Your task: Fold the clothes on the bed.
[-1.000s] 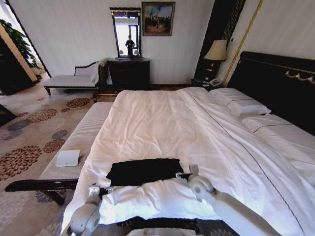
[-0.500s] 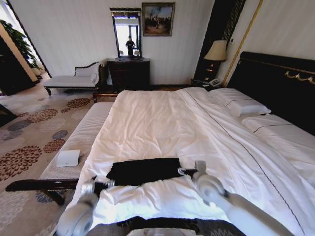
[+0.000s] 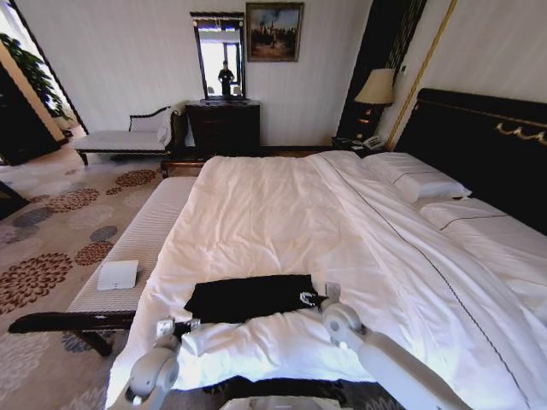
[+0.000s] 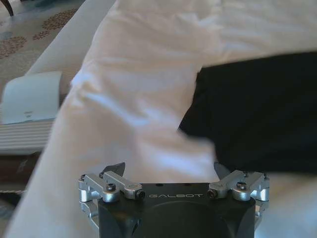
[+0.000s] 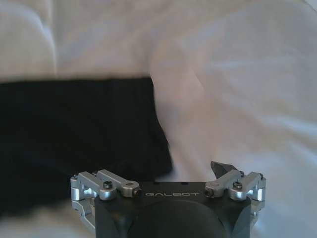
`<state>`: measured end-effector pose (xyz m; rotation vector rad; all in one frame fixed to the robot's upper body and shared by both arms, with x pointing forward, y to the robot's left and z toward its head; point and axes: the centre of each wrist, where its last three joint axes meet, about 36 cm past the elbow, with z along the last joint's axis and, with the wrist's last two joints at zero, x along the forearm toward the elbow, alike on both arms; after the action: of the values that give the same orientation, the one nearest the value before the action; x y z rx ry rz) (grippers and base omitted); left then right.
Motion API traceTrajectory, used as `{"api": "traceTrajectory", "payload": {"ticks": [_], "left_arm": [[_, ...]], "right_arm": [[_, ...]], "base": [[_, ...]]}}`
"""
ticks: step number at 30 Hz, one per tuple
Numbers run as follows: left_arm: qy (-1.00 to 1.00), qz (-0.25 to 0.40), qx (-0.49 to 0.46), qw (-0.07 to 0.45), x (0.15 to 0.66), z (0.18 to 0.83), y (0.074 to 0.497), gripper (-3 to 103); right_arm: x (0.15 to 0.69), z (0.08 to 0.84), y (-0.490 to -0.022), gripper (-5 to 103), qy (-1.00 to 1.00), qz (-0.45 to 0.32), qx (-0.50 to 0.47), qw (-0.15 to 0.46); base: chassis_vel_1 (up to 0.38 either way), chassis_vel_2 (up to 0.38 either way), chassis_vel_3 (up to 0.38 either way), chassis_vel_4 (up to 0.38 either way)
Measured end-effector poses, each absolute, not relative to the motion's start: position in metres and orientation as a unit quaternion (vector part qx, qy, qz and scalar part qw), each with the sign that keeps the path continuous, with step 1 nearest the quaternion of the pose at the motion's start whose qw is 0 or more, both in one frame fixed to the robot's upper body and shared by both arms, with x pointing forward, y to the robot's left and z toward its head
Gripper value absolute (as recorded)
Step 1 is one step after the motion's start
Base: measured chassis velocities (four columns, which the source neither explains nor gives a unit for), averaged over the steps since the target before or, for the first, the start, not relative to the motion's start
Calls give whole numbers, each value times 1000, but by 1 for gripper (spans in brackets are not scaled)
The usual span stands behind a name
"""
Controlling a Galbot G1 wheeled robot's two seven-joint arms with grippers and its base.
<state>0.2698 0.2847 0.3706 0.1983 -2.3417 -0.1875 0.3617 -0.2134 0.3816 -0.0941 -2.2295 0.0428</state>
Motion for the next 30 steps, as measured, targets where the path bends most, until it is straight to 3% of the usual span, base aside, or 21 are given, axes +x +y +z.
{"api": "traceTrajectory", "payload": {"ticks": [7, 12, 16, 18, 21, 30], "left_arm": [[-910, -114, 63, 394, 231, 387, 292, 100], [-926, -99, 78, 355, 237, 415, 295, 100], [-939, -61, 120, 317, 252, 429, 311, 100], [-939, -61, 122, 316, 252, 429, 312, 100], [-939, -26, 175, 295, 264, 428, 345, 100], [-931, 6, 216, 295, 266, 421, 384, 100]], "right_arm": [[332, 413, -229, 100, -900, 57, -51, 430], [342, 432, -233, 100, -914, 35, -64, 398], [346, 432, -220, 100, -922, -71, -51, 378], [346, 432, -219, 100, -921, -75, -50, 379], [341, 438, -206, 100, -902, -151, -50, 401], [338, 447, -189, 100, -865, -229, -112, 433]], "base": [[0, 0, 0, 0], [0, 0, 0, 0], [0, 0, 0, 0], [0, 0, 0, 0], [0, 0, 0, 0], [0, 0, 0, 0]]}}
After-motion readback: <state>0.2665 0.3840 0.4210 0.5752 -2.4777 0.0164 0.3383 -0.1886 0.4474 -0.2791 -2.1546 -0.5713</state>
